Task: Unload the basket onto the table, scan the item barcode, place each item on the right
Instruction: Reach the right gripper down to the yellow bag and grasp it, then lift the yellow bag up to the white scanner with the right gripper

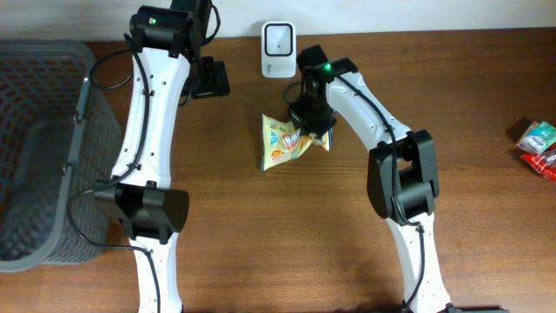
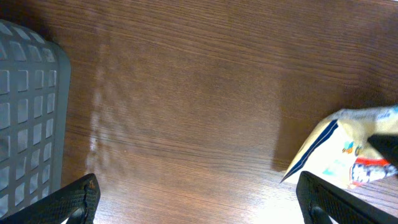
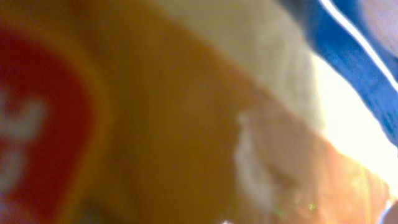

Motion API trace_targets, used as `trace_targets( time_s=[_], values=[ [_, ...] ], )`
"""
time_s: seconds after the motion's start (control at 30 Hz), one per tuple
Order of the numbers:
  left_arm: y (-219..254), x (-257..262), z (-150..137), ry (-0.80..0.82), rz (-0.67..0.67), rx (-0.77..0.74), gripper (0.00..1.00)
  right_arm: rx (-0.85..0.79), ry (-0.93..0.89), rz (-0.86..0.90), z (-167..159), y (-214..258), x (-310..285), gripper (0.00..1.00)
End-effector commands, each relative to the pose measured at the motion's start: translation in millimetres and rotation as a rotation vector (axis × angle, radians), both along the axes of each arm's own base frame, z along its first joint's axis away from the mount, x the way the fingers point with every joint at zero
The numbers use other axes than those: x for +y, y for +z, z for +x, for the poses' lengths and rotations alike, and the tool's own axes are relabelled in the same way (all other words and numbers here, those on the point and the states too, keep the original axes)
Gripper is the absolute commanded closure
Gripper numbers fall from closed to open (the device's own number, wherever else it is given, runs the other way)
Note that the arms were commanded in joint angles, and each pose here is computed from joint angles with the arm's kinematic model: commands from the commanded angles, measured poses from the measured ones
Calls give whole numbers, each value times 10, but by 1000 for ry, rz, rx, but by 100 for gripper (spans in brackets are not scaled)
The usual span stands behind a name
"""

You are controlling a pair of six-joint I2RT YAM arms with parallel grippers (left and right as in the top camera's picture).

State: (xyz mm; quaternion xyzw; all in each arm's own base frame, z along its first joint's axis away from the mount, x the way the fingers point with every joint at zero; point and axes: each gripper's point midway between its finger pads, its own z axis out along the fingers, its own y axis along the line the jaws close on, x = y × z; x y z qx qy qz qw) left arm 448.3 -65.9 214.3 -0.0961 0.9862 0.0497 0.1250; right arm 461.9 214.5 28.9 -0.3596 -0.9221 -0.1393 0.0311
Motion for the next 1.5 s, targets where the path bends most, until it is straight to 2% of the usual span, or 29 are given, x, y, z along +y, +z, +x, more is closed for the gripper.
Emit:
trace_targets(
  time_s=[0.0,0.17,0.23,0.3,0.37,0.43,0.5,0.63,0.77,0.87,1.07,1.17,1.47],
  values=[
    [14,23,-1,9,9,-5,1,-233,207,-17,435,446,-23,94],
    [14,23,-1,9,9,-5,1,-516,327,5,879,1119,108,96],
    [14,23,-1,9,9,-5,1,-594,411,17,947,1262,180,96],
    [14,25,0,9,9,-5,1,-639,530,34,928,1319,246,96],
    [14,23,-1,9,9,-5,1,-701,754,92,815,1358,390,96],
    [14,19,-1,8,9,-5,1,-809,1001,239,622,1498,612,96],
    [14,19,-1,8,9,-5,1,-866,1088,325,535,1592,652,96],
    [14,19,-1,8,9,-5,1,-901,1120,403,515,1657,422,96],
    [14,19,-1,8,9,-5,1,-1048,1145,720,284,2048,194,96],
    [14,19,-1,8,9,-5,1,-1129,1120,859,142,2248,-23,96],
    [14,19,-1,8,9,-5,1,-1095,1160,897,-196,2207,-92,96],
    [14,19,-1,8,9,-5,1,-1038,1201,879,-261,2116,13,96],
    [14,18,-1,8,9,-5,1,-1027,1244,891,-343,2100,175,96]
  ],
)
